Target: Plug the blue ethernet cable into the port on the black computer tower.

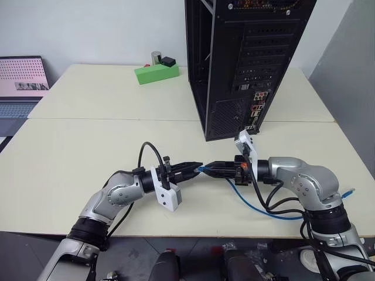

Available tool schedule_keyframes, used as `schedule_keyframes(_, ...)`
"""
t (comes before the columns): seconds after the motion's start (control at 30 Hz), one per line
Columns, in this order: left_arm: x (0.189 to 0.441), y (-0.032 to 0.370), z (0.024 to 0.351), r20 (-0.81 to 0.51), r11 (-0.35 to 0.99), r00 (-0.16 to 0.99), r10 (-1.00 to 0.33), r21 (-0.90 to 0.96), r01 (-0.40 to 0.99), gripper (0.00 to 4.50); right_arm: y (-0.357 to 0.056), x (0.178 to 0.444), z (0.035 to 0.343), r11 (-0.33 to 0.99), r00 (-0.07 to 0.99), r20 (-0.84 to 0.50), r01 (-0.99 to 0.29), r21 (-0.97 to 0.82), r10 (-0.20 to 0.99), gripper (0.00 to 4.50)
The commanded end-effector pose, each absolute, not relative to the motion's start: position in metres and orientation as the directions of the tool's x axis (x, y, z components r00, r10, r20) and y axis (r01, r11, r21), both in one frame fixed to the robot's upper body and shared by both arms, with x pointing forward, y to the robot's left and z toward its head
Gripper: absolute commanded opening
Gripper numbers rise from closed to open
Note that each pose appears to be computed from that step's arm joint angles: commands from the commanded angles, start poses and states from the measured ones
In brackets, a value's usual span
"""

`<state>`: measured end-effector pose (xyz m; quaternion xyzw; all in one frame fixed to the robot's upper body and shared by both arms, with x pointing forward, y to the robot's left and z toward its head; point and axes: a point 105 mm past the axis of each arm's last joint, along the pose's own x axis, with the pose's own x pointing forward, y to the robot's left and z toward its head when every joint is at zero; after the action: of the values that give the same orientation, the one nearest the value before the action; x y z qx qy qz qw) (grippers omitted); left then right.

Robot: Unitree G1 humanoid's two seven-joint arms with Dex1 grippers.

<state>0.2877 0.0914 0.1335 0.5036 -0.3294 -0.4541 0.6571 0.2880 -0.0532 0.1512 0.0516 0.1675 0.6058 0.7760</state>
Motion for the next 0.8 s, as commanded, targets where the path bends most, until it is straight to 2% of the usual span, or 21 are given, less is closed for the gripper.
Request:
schedule_keyframes(0.03, 0.282, 0.087, 0.141, 0.010, 0.094, 0.339, -0.941, 0.968, 0.232, 0.27, -0.051, 0.288, 0.162, 0.234, 0.195, -0.158, -0.928, 0.291, 0.968, 0.03)
schedule_keyframes(0.13, 0.282, 0.086, 0.143, 0.030, 0.117, 0.343, -0.939, 0.965, 0.236, 0.27, -0.052, 0.293, 0.168, 0.230, 0.195, -0.137, -0.920, 0.317, 0.971, 0.00)
schedule_keyframes(0.2, 0.281, 0.084, 0.142, 0.033, 0.121, 0.340, -0.940, 0.963, 0.241, 0.98, -0.052, 0.295, 0.171, 0.222, 0.188, -0.133, -0.918, 0.328, 0.973, 0.00)
schedule_keyframes(0.43, 0.286, 0.090, 0.138, 0.020, 0.136, 0.382, -0.924, 0.950, 0.281, 2.25, -0.055, 0.297, 0.174, 0.215, 0.175, -0.148, -0.921, 0.326, 0.973, 0.00)
schedule_keyframes(0.6, 0.298, 0.102, 0.131, -0.002, 0.228, 0.478, -0.879, 0.877, 0.422, 3.18, -0.077, 0.313, 0.179, 0.347, 0.318, -0.157, -0.909, 0.229, 0.935, 0.00)
schedule_keyframes(0.73, 0.296, 0.091, 0.141, 0.061, 0.381, 0.505, -0.861, 0.736, 0.560, 3.90, -0.102, 0.322, 0.185, 0.481, 0.463, -0.140, -0.865, 0.145, 0.875, 0.00)
schedule_keyframes(0.8, 0.296, 0.083, 0.143, 0.067, 0.427, 0.519, -0.852, 0.662, 0.616, 4.43, -0.116, 0.326, 0.188, 0.551, 0.538, -0.128, -0.828, 0.108, 0.833, 0.00)
